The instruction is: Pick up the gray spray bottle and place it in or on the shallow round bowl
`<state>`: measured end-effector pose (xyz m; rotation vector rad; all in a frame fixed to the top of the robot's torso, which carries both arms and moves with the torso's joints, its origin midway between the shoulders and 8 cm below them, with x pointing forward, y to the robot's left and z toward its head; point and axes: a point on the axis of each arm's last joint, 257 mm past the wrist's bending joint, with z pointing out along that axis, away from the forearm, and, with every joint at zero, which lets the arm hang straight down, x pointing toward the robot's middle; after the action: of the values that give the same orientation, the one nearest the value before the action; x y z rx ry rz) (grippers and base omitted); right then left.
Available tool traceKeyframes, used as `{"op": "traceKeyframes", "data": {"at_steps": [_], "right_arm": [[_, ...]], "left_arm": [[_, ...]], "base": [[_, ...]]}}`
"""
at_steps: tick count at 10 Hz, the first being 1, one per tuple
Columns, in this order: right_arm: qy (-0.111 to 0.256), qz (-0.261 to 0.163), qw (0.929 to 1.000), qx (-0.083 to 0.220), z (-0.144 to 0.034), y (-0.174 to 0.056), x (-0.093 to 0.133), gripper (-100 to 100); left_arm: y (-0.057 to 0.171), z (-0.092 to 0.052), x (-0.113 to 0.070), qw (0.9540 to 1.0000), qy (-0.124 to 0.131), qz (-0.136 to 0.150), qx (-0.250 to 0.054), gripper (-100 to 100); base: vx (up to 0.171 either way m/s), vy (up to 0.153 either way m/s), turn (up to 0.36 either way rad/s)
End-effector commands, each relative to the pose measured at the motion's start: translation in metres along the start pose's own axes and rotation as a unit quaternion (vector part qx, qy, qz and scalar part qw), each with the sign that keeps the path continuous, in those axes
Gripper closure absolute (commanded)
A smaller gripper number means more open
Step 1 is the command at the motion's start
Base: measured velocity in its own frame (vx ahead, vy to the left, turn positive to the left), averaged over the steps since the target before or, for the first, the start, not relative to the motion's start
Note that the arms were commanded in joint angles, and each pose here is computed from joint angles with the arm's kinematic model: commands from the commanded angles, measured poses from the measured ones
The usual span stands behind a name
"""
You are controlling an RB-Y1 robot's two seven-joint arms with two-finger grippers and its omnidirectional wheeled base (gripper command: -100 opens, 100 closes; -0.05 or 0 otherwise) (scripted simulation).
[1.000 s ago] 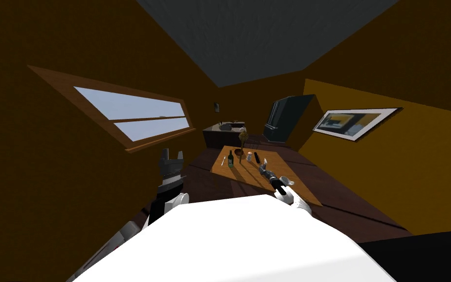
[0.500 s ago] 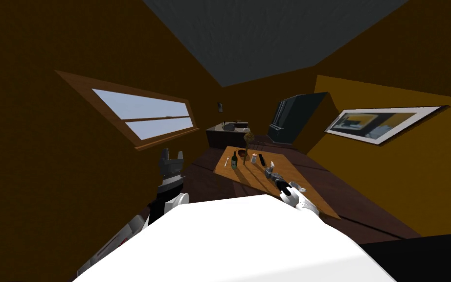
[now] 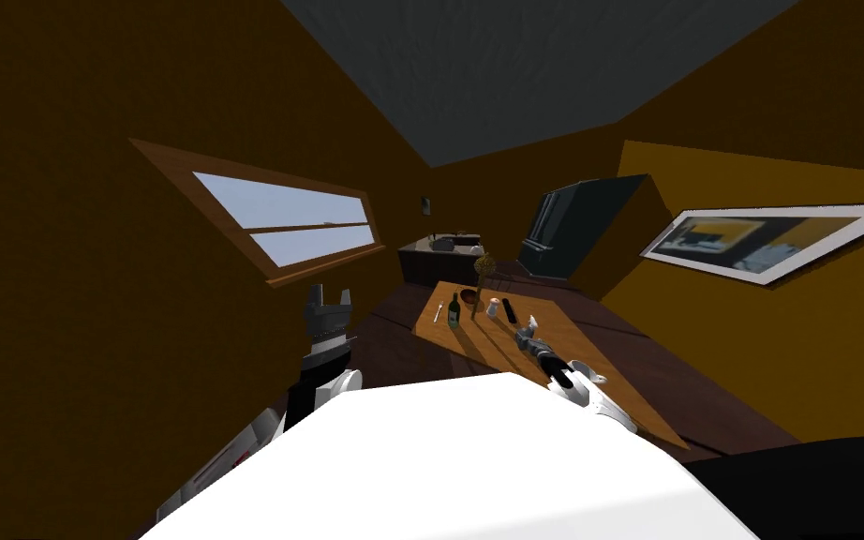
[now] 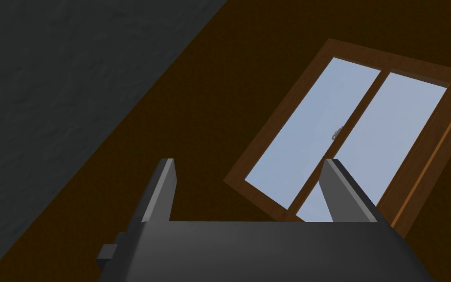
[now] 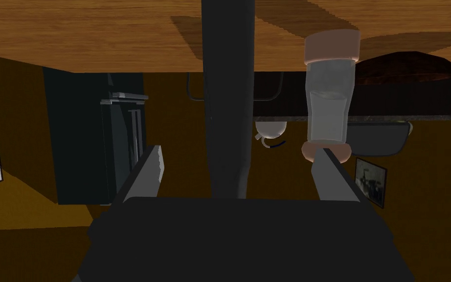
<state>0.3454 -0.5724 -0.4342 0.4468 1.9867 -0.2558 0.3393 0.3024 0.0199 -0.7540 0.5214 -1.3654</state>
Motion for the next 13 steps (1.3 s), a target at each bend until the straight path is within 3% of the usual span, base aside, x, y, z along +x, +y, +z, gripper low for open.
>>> {"op": "traceKeyframes", "data": {"at_steps": [1, 2, 4, 7, 8, 9, 11, 13], "right_arm": [[0.002, 0.005, 1.0, 0.006, -0.013, -0.019, 0.013, -100], [0.0, 0.004, 1.0, 0.003, -0.013, -0.018, 0.011, -100], [0.001, 0.012, 0.9998, 0.017, -0.036, -0.051, 0.026, -100], [0.0, 0.015, 0.9997, 0.021, -0.051, -0.067, 0.034, -100], [0.0, 0.017, 0.9994, 0.029, -0.066, -0.084, 0.04, -100], [-0.001, 0.017, 0.9995, 0.027, -0.066, -0.084, 0.04, -100], [-0.001, 0.02, 0.9988, 0.045, -0.096, -0.118, 0.051, -100], [-0.004, 0.02, 0.9989, 0.041, -0.095, -0.116, 0.049, -100]], "left_arm": [[0.0, 0.0, 0.0, 1.0, 0.0, 0.0, 0.0, 0], [0.0, 0.0, 0.0, 1.0, 0.0, 0.0, 0.0, 0], [0.0, 0.0, 0.0, 1.0, 0.0, 0.0, 0.0, 0], [0.0, 0.0, 0.0, 1.0, 0.0, 0.0, 0.0, 0], [0.0, 0.0, 0.0, 1.0, 0.0, 0.0, 0.0, 0], [0.0, 0.0, 0.0, 1.0, 0.0, 0.0, 0.0, 0], [0.0, 0.0, 0.0, 1.0, 0.0, 0.0, 0.0, 0], [0.0, 0.0, 0.0, 1.0, 0.0, 0.0, 0.0, 0]], "base": [[0.096, 0.03, 0.066], [0.064, 0.019, 0.039], [0.094, 0.033, 0.13], [0.085, 0.014, 0.05], [0.071, 0.024, 0.07], [0.061, 0.016, 0.053], [0.091, 0.027, 0.122], [0.066, 0.008, 0.013]]}}
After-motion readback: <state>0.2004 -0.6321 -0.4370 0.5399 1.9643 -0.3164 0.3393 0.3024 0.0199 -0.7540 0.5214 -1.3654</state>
